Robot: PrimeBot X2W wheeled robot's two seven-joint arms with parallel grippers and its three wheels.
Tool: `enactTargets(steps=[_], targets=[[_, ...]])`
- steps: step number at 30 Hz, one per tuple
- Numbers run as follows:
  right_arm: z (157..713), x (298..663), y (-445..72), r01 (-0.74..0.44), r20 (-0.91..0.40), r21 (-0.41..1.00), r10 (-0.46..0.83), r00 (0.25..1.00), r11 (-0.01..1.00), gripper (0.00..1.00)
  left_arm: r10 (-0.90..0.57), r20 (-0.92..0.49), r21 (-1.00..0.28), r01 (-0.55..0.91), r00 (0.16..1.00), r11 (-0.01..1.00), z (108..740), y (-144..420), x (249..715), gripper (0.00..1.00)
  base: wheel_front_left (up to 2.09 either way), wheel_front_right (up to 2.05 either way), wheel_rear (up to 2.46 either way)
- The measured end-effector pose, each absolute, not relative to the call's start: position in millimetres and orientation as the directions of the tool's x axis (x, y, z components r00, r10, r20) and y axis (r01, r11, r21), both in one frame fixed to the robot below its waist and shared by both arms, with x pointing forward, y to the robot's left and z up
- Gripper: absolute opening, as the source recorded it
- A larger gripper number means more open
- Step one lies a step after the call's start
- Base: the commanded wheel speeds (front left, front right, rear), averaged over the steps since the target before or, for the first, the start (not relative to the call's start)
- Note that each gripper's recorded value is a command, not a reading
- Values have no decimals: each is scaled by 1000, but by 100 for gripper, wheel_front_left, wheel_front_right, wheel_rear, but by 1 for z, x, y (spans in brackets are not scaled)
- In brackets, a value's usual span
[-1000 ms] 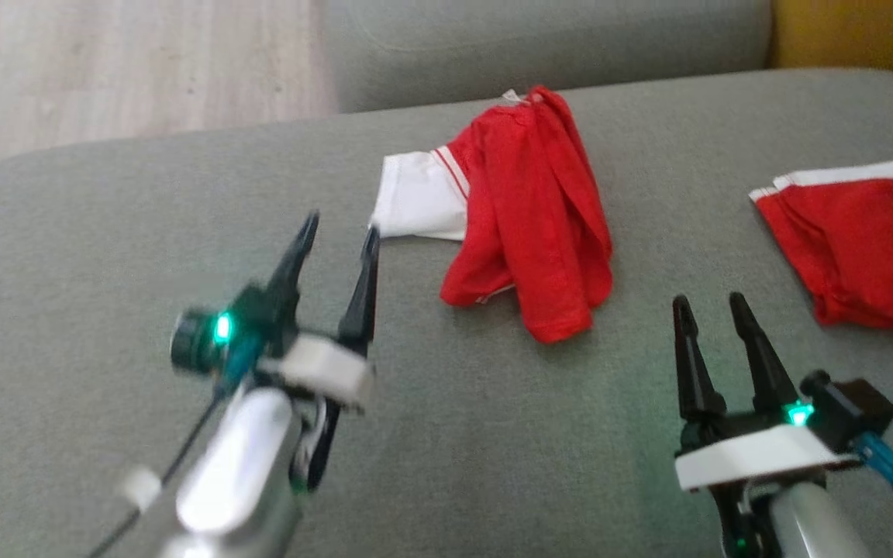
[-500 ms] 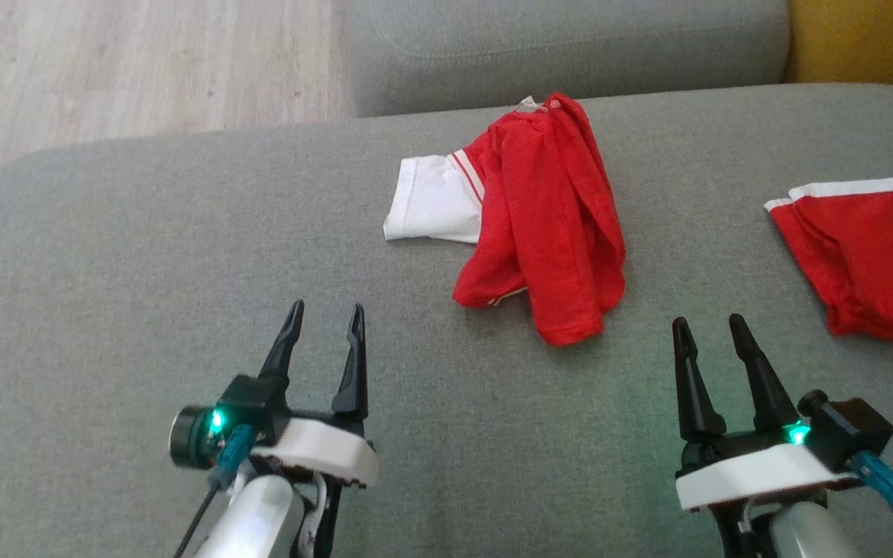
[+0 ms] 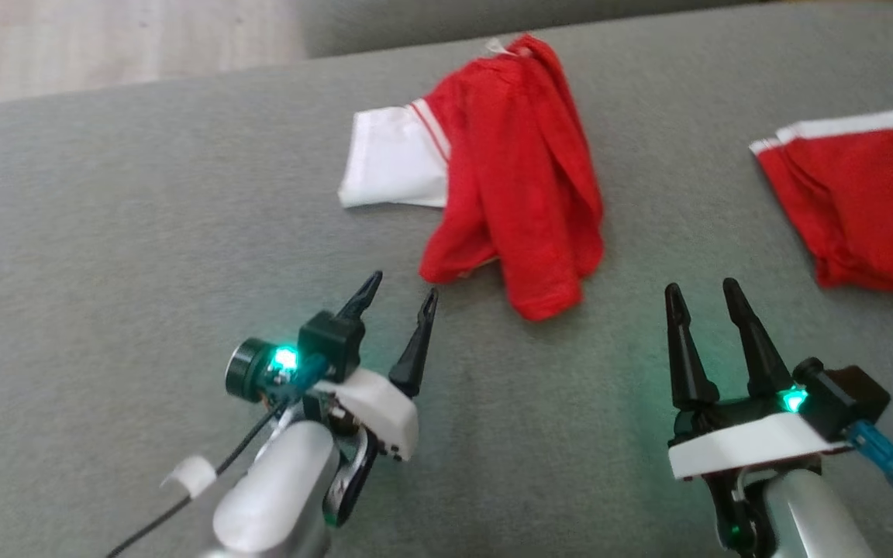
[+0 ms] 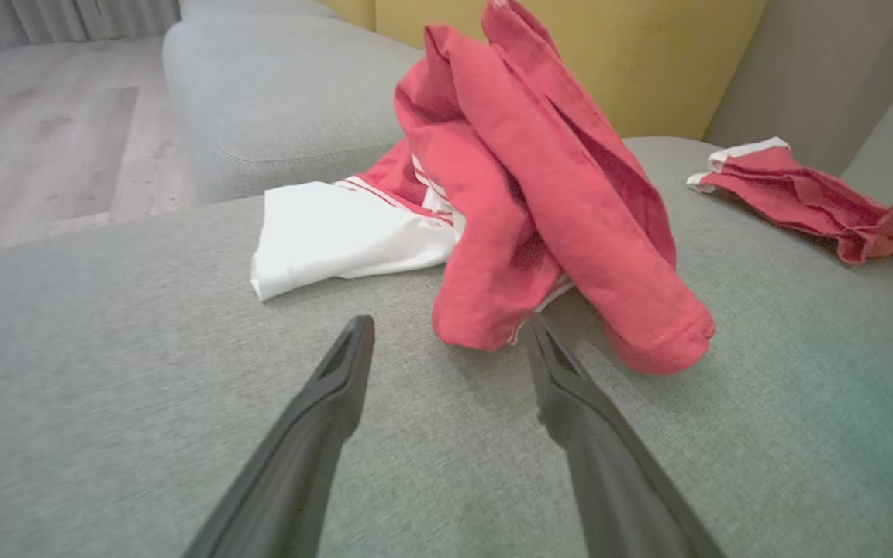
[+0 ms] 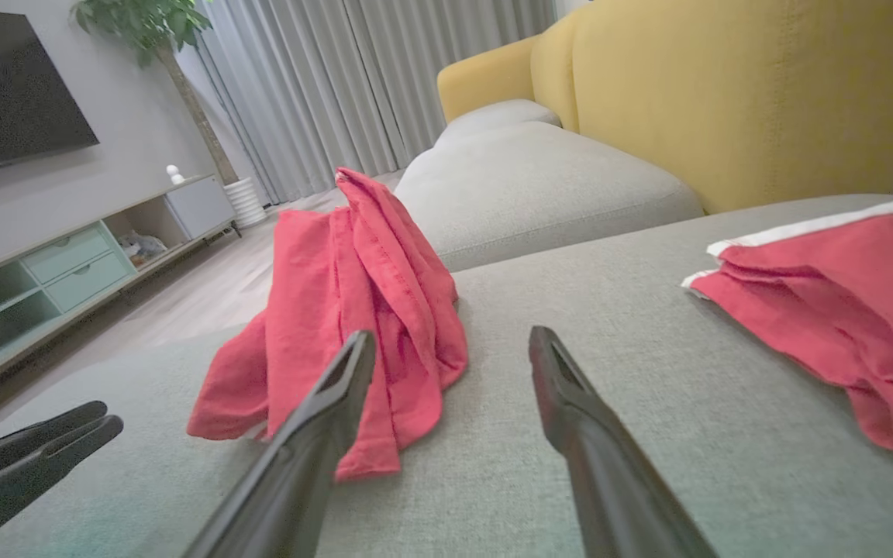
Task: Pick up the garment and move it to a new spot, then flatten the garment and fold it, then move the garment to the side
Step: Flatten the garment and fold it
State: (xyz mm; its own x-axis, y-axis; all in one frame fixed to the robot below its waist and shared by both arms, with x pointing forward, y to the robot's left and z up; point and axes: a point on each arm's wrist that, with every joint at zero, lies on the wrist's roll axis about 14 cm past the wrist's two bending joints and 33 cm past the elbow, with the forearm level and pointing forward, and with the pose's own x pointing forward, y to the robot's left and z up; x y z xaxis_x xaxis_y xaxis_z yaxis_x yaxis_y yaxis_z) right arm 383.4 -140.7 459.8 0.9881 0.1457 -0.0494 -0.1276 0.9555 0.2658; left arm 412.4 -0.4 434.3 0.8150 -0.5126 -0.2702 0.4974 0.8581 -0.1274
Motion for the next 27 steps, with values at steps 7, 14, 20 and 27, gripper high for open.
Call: enactTargets(steps=[7,14,20,27], targets=[[450,378,-165,-46,-84,262,71,994,964,100,-575,-330,-121,571,748,812,412,-30,428,100,0,0,0],[444,369,-184,17,-108,257,11,994,966,100,-590,-335,-128,585,734,801,402,-44,444,57,0,0,0],[450,368,-187,22,-91,255,2,996,967,100,-590,-297,-109,587,751,802,408,-43,449,0,0,0,0],[461,372,-177,-16,-56,263,32,998,965,100,-508,-182,-32,511,842,859,441,-14,465,0,0,0,0]])
